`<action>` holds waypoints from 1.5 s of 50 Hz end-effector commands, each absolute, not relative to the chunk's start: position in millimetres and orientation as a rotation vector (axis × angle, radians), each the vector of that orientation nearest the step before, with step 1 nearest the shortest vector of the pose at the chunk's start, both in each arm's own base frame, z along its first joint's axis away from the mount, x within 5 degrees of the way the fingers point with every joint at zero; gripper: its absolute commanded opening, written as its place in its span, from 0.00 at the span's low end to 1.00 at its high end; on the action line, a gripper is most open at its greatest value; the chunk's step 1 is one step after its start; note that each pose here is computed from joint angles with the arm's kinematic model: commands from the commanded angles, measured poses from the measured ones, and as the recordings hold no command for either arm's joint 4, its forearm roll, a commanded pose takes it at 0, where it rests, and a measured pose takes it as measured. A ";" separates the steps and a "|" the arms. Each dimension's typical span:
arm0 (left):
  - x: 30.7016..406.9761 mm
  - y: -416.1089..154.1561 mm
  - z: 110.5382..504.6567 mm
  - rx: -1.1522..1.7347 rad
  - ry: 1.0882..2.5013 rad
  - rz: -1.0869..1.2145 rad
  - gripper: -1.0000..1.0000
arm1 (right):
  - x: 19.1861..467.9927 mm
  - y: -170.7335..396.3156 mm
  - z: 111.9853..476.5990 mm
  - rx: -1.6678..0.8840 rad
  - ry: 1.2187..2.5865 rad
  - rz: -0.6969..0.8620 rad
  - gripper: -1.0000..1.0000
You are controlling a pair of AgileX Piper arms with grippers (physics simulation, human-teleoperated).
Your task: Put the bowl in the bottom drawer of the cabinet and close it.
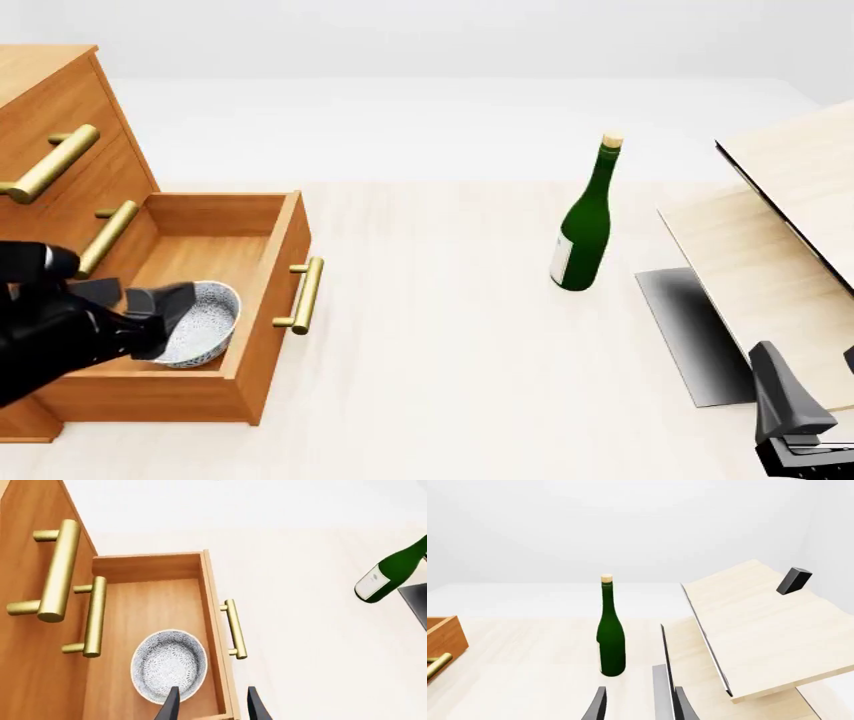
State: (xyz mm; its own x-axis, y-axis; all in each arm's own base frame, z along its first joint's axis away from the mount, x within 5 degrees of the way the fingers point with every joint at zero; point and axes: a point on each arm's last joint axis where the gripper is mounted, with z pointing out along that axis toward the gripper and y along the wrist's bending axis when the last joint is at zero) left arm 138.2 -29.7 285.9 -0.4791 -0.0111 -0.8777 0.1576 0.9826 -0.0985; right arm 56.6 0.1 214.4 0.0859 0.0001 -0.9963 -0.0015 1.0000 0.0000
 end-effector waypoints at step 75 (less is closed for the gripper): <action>126.2 -88.6 283.1 0.798 1.801 -0.256 1.00 | 56.6 0.1 214.4 -0.001 1.485 0.001 1.00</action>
State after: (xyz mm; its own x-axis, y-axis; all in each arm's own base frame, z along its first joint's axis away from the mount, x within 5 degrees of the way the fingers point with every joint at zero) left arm 114.7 -74.2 291.9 -0.1689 0.3770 -0.9107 0.5965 0.7746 0.2100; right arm 56.6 0.1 214.4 0.0859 0.0001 -0.9963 -0.0016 1.0000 0.0000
